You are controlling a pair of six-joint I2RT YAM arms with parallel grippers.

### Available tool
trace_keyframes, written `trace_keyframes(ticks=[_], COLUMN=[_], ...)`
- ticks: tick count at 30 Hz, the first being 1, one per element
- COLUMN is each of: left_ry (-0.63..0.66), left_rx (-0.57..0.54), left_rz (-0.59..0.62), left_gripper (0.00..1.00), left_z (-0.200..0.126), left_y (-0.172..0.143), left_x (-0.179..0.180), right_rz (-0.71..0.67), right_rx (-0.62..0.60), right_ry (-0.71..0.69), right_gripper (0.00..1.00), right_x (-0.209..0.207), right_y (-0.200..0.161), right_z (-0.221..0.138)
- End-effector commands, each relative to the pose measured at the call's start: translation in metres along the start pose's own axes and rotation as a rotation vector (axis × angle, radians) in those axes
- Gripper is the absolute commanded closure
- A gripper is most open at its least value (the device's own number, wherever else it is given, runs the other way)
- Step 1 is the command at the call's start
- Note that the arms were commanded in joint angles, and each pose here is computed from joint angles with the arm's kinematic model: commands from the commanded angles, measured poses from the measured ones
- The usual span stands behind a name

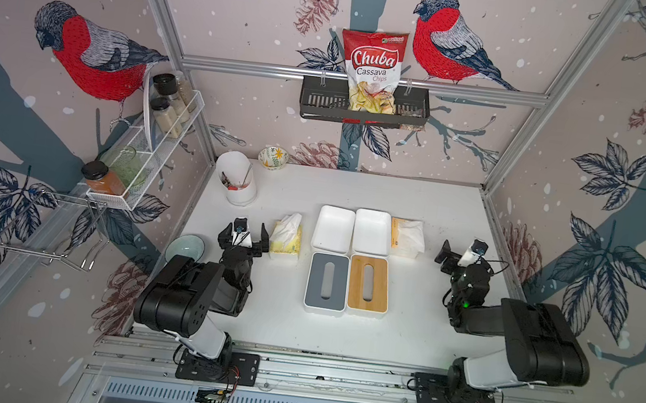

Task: Put the tissue paper into the tissue box
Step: Pick up the paper towel from the center of the board.

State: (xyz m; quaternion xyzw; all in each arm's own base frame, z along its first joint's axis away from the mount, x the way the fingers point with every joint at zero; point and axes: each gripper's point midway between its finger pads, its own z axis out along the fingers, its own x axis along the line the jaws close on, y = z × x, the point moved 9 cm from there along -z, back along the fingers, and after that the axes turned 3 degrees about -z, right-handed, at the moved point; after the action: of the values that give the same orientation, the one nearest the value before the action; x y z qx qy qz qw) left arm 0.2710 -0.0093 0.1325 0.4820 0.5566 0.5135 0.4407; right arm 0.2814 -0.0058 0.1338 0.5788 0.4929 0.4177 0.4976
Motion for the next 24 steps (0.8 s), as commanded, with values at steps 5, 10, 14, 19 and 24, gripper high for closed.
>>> trace_keyframes(ticks=[5, 10, 14, 19, 24], left_ry=[0.003, 0.004, 0.004, 0.066, 0.142], left_rx=[-0.05, -0.048, -0.052, -0.085, -0.135], left_rz=[0.0, -0.001, -0.002, -0.024, -0.03], left_gripper=[0.02, 0.02, 0.02, 0.01, 0.01], left_z=[0.001, 0.001, 0.001, -0.007, -0.022], left_y=[0.008, 0.008, 0.009, 0.01, 0.033], left_x=[0.001, 0.001, 0.001, 0.006, 0.008], right_rz=[0.007, 0.008, 0.008, -0.013, -0.007], right_rx=[-0.025, -0.025, -0.025, -0.068, -0.025], right_ry=[-0.006, -0.006, -0.008, -0.045, -0.114], right_gripper=[0.0, 0.0, 0.0, 0.0, 0.0], right_x=[0.0, -0.001, -0.001, 0.003, 0.007], right_y=[0.005, 0.005, 0.005, 0.01, 0.03], right_z=[0.001, 0.001, 0.001, -0.009, -0.01])
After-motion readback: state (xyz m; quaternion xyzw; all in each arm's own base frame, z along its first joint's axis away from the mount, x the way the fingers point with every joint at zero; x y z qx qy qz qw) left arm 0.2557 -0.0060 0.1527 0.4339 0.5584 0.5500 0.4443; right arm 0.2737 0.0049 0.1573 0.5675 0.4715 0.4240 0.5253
